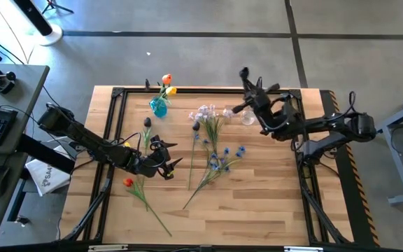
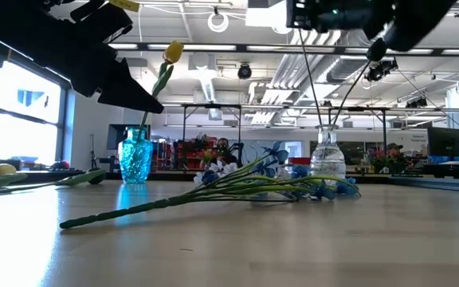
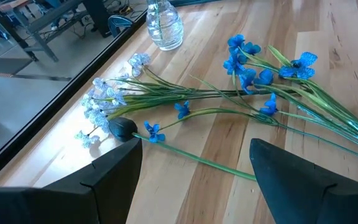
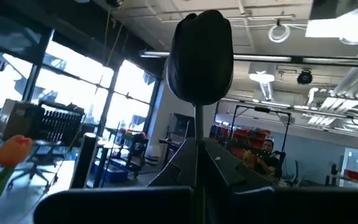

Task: Sort flowers into vase by color
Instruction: Put the black flower into the transparent vase

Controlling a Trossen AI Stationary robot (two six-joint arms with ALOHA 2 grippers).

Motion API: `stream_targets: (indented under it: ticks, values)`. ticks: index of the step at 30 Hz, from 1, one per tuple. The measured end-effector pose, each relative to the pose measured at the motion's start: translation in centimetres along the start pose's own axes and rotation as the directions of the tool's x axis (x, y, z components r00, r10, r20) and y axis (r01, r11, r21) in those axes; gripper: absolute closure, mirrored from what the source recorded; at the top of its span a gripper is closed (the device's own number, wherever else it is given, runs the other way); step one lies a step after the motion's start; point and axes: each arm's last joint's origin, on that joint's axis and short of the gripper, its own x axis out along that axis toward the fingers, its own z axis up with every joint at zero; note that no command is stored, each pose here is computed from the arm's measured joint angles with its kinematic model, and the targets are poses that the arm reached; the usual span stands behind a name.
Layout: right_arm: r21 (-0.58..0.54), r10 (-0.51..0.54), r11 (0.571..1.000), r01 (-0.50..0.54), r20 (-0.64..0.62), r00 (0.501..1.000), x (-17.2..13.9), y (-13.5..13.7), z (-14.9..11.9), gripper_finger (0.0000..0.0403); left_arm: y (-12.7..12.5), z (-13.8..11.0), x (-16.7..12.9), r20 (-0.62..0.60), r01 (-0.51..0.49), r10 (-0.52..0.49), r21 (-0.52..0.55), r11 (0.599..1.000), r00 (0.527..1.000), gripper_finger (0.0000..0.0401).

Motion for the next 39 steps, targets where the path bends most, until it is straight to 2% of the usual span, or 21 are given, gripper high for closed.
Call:
stream_targets:
  ticks: [6, 10, 14, 17, 22, 28, 33, 39]
  values:
    - [0.044, -0.043, 0.998, 0.041, 0.039, 0.998, -2.1, -1.0, -1.5, 0.0403, 0.0, 0.0, 0.0, 0.000, 0.000, 0.000, 0.001, 1.000, 1.000, 0.0117]
    - [0.025, -0.074, 0.997, 0.074, -0.028, 0.997, -2.2, -1.0, -2.0, 0.0403, 0.0, 0.0, 0.0, 0.000, 0.000, 0.000, 0.001, 1.000, 1.000, 0.0117]
    - [0.061, -0.118, 0.991, 0.122, -0.068, 0.991, -2.2, -1.1, -2.1, 0.0397, 0.0, 0.0, 0.0, 0.001, 0.000, 0.000, 0.001, 1.000, 1.000, 0.0117]
    - [0.077, -0.135, 0.987, 0.142, -0.085, 0.987, -2.2, -1.1, -2.2, 0.0368, 0.0, 0.0, 0.0, 0.001, 0.000, 0.000, 0.001, 1.000, 1.000, 0.0117]
    - [0.105, -0.134, 0.984, 0.144, -0.098, 0.986, -2.2, -1.0, -2.3, 0.0292, 0.0, 0.0, 0.0, 0.001, 0.000, 0.000, 0.001, 1.000, 1.000, 0.0117]
    - [0.086, -0.201, 0.971, 0.221, -0.196, 0.960, -2.8, -1.3, -1.8, 0.0220, 0.0, 0.0, 0.0, 0.000, 0.000, 0.000, 0.001, 1.000, 1.000, 0.0117]
    - [0.056, -0.210, 0.971, 0.232, -0.261, 0.942, -3.7, -2.1, -0.2, 0.0191, 0.0, 0.0, 0.0, 0.001, 0.000, 0.000, 0.003, 1.000, 1.000, 0.0117]
    - [0.090, -0.175, 0.974, 0.210, -0.297, 0.939, -4.7, -3.5, 1.4, 0.0182, 0.0, 0.0, 0.0, 0.001, 0.001, -0.001, 0.007, 1.000, 1.000, 0.0117]
